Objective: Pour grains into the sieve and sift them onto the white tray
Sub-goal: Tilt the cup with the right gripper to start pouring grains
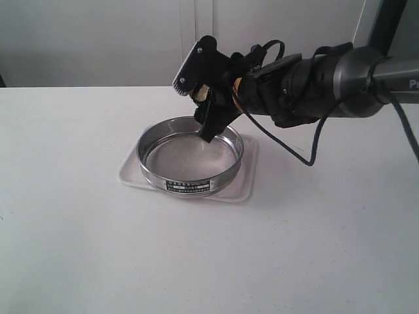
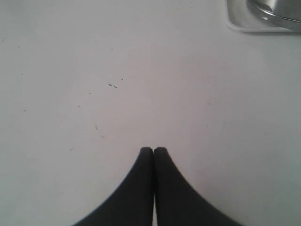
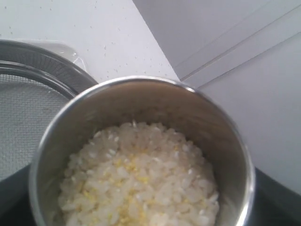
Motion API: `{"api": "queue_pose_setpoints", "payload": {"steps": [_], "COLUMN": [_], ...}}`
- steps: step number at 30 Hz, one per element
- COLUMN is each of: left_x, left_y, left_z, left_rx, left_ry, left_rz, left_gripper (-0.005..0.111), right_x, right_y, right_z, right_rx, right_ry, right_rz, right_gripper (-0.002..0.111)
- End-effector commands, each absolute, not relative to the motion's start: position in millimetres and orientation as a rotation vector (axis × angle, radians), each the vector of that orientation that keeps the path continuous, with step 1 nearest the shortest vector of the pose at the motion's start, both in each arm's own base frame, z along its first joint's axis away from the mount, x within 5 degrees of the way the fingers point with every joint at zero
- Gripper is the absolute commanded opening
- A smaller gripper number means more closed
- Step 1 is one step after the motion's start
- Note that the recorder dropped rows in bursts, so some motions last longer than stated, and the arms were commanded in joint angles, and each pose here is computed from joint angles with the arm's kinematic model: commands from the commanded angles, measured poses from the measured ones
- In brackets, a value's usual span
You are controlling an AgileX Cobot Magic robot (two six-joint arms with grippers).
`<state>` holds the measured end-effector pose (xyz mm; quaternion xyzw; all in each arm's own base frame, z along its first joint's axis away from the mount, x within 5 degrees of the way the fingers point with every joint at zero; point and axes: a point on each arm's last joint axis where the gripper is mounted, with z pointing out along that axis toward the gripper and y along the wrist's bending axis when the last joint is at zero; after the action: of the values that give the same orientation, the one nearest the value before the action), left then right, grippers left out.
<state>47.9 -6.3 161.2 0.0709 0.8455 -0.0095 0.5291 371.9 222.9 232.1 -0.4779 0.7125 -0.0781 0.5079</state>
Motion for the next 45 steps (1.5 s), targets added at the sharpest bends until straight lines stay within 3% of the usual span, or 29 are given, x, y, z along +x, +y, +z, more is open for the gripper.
{"api": "queue_pose_setpoints", "payload": {"steps": [1, 8, 28, 45], "left_x": [47.5, 47.5, 47.5, 47.5], "left_y": [-6.8, -6.8, -6.8, -6.8], "left_z": [157.9, 157.9, 157.9, 157.9], "left_rx": [0.164, 0.164, 0.164, 0.164], "left_ry": [2.028, 2.028, 2.028, 2.028], "left_rz": [-0.035, -0.035, -0.035, -0.035], "left_gripper": [0.000, 0.000, 0.000, 0.000], "right_x": [374.3, 375.2, 376.9, 385.7], "right_y": [226.7, 231.8, 228.4, 237.3], "right_z": [235.0, 220.3, 220.8, 243.3], "right_rx": [-1.203, -1.313, -1.466, -1.455], "right_ry": [1.660, 1.613, 1.498, 1.409], "right_rz": [-0.311, -0.471, -0.643, -0.722], "right_gripper": [0.000, 0.000, 0.000, 0.000]}}
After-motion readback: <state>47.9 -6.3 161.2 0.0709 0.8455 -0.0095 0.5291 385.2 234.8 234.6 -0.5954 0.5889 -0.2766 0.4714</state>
